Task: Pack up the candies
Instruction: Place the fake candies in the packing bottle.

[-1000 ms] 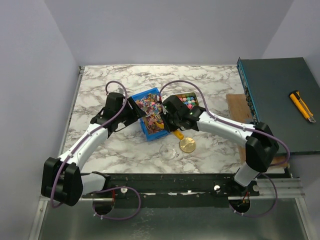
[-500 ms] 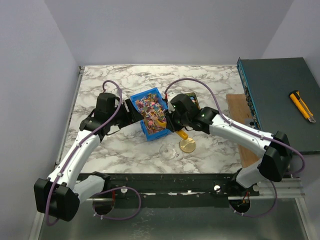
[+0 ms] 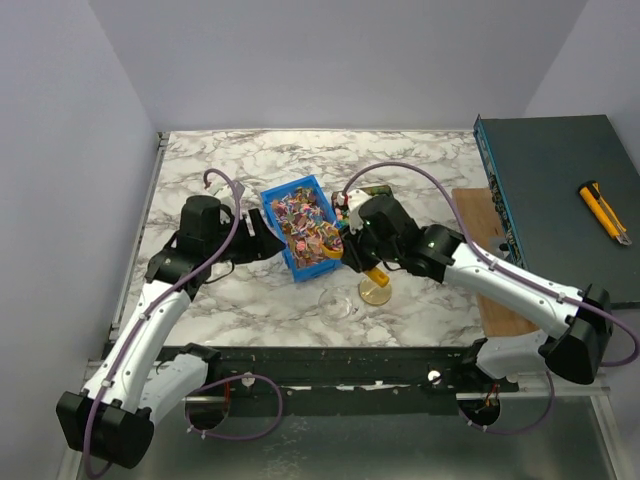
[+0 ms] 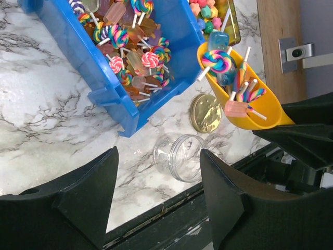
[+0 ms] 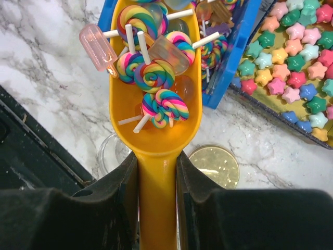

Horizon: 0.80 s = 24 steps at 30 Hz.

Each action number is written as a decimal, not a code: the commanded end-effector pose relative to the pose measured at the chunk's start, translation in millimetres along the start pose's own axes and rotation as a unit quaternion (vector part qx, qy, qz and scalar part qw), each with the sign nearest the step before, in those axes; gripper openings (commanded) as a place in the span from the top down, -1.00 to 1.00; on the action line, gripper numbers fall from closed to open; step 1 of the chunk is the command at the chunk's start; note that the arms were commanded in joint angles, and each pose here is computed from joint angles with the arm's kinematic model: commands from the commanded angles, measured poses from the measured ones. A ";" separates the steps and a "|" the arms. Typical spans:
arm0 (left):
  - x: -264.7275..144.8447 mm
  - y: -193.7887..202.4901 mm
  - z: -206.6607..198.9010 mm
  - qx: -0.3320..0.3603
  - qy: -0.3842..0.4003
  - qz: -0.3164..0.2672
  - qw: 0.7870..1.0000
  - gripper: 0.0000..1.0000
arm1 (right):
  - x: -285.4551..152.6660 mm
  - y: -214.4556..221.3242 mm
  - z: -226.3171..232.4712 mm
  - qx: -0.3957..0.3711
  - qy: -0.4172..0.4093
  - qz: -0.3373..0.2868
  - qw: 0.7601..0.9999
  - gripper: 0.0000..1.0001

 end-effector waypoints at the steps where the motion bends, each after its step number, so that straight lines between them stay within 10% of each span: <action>1: -9.6 12.2 4.8 0.030 0.001 0.011 0.999 -0.31 | -18.1 2.4 5.7 -0.014 -0.002 -0.016 1.000 0.99; 24: -26.0 19.4 19.6 0.073 -0.025 -0.037 0.996 -0.33 | -73.1 61.4 37.6 0.028 0.023 0.007 0.999 0.99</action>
Point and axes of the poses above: each gripper's point midway between its finger pads, its own x axis out along the fingers, its own z axis along the line the jaws close on, y = z × x, the point moved 3 cm from there along -x, back along the fingers, and after that the axes turned 2 degrees about -x, right-handed, at the moved point
